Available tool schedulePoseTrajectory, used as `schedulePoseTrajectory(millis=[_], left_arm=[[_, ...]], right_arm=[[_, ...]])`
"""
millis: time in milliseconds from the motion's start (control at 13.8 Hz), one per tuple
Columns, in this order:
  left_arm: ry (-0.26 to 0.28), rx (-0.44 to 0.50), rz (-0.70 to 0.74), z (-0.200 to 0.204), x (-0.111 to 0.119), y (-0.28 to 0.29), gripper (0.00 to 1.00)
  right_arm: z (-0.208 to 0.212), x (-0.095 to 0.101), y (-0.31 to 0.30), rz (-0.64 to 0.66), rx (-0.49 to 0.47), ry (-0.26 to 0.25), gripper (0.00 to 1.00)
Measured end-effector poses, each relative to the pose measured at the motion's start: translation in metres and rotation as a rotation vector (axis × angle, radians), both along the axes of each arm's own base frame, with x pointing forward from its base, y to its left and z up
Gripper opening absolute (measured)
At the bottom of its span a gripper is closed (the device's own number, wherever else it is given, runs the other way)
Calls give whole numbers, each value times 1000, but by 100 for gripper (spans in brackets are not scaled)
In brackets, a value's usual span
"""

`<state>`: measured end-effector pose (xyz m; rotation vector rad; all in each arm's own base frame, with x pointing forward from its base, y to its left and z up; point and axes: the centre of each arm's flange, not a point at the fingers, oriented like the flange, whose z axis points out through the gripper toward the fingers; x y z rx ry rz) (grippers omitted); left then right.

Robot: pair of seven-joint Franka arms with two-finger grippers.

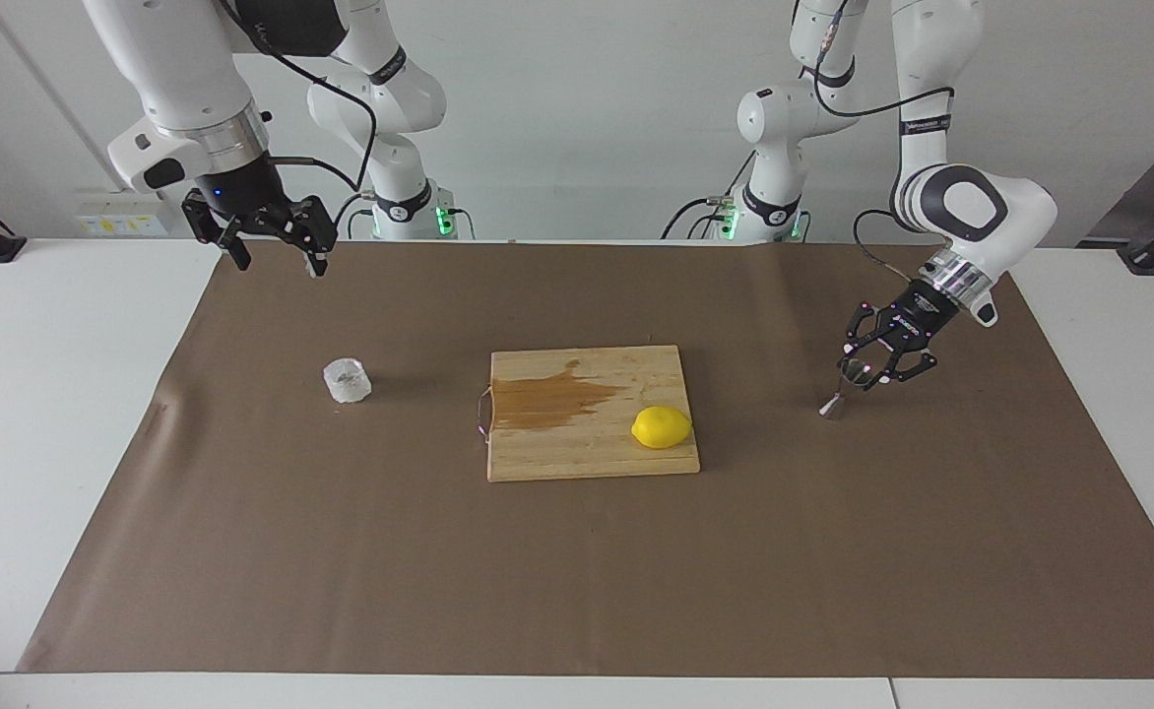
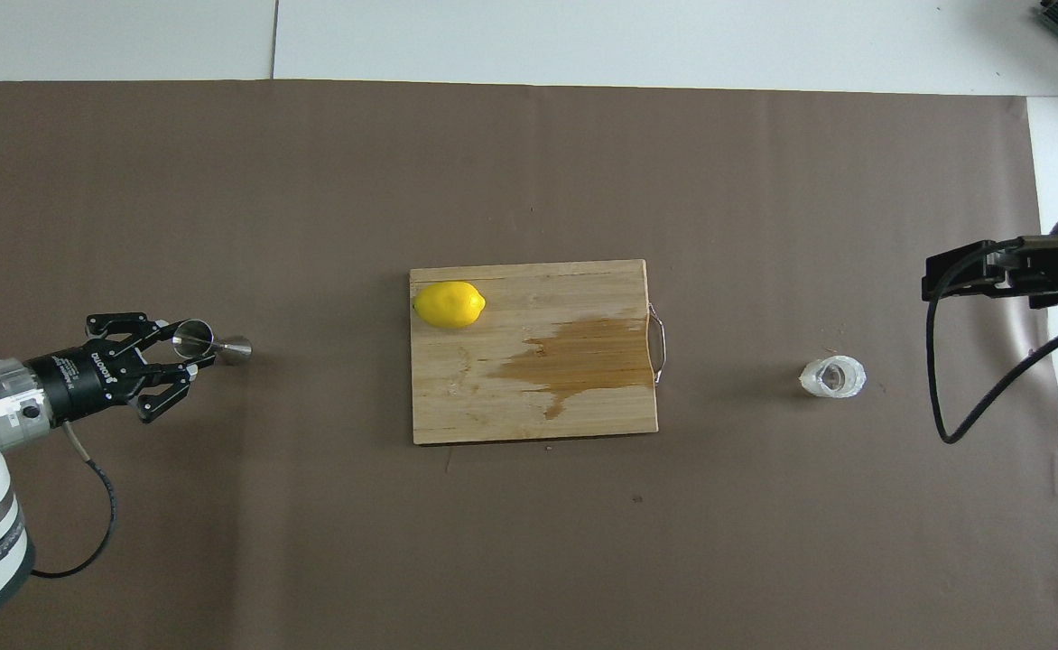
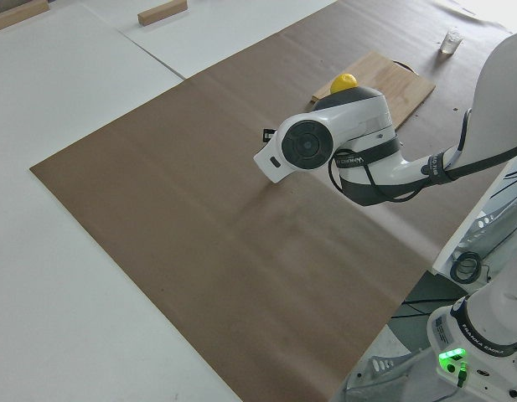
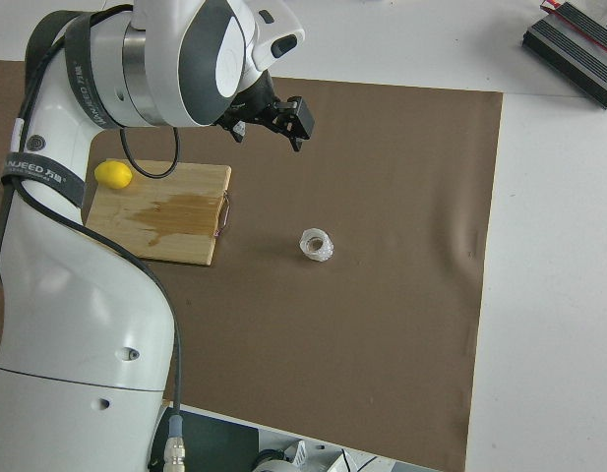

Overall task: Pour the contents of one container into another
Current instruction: 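Carry the steel cup with the left gripper onto the wooden board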

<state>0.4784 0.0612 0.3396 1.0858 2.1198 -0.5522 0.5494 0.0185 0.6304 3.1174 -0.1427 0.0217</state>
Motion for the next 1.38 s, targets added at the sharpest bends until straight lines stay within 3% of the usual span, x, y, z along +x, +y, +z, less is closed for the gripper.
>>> schedulePoseTrajectory(millis=[580,1015,1233,1378], left_arm=[[-42,-113,-103,45,19,-13,49],[52,-157,-133,139,56,-63,49],[136,-175,-76,149,62,-121,49],[143,-163,-29,148,62,-178,49]], right_arm=[[0,0,0,0,0,0,100],[0,0,0,0,0,0,100],[0,0,0,0,0,0,100],[0,0,0,0,0,0,100]])
